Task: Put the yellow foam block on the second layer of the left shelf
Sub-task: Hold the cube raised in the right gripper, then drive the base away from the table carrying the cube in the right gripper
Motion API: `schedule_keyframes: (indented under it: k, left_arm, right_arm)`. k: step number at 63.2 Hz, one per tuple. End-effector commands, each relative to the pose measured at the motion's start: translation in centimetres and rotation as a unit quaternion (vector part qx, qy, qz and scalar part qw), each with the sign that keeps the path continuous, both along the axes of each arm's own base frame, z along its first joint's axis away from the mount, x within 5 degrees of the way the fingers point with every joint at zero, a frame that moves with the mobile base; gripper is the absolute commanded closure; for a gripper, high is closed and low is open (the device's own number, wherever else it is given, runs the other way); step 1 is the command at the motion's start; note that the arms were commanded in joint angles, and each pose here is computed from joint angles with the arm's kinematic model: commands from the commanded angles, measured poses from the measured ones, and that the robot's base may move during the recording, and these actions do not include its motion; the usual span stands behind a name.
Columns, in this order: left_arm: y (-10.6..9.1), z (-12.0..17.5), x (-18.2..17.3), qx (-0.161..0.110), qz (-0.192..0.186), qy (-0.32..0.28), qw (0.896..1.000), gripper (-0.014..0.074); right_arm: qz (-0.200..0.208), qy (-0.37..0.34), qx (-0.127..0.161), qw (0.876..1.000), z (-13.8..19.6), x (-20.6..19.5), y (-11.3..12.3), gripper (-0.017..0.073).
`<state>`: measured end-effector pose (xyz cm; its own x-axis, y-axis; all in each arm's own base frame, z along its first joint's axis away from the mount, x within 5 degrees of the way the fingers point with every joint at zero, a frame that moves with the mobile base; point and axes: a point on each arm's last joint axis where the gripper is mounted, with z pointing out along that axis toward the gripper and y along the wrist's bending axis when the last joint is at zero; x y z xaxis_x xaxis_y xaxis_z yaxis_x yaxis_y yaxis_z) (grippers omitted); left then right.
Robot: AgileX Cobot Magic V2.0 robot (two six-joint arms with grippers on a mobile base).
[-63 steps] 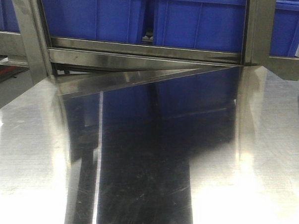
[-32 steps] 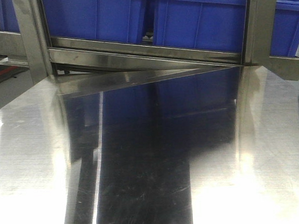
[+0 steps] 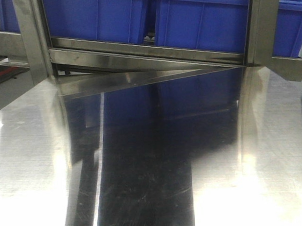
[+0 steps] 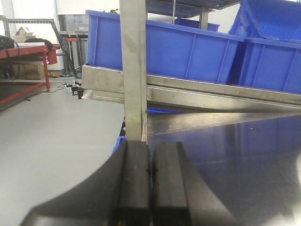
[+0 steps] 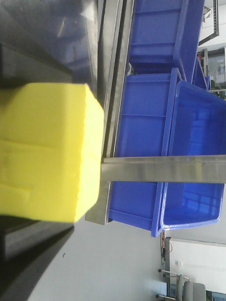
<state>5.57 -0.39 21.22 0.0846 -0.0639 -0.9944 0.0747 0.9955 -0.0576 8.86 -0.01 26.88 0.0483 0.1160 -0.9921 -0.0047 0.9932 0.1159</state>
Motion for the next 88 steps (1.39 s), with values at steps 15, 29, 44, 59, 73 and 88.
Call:
schedule_keyframes:
  k: [15, 29, 44, 59, 73, 88]
  left_arm:
    - [0.0, -0.09, -0.09, -0.004, -0.001, -0.035, 0.999, 0.047]
    - [0.01, -0.09, -0.09, -0.007, -0.001, -0.035, 0.999, 0.047]
    - [0.01, -0.09, -0.09, -0.007, -0.001, -0.035, 0.999, 0.047]
    - [0.01, -0.09, -0.09, -0.007, -0.001, -0.035, 0.999, 0.047]
    - [0.01, -0.09, -0.09, -0.007, -0.001, -0.035, 0.999, 0.047]
    - [0.01, -0.09, -0.09, -0.007, -0.001, -0.035, 0.999, 0.047]
  right_arm:
    - [-0.006, -0.056, -0.011, 0.998, 1.78, -0.09, -0.09, 0.0081]
    - [-0.006, -0.056, -0.011, 0.998, 1.78, -0.09, -0.09, 0.0081]
    - [-0.006, -0.056, -0.011, 0.998, 1.78, -0.09, -0.09, 0.0081]
    - [-0.006, -0.056, -0.011, 0.998, 1.78, -0.09, -0.09, 0.0081]
    - [-0.006, -0.056, -0.011, 0.998, 1.78, -0.09, -0.09, 0.0081]
    - [-0.006, -0.056, -0.011, 0.998, 1.78, -0.09, -0.09, 0.0081]
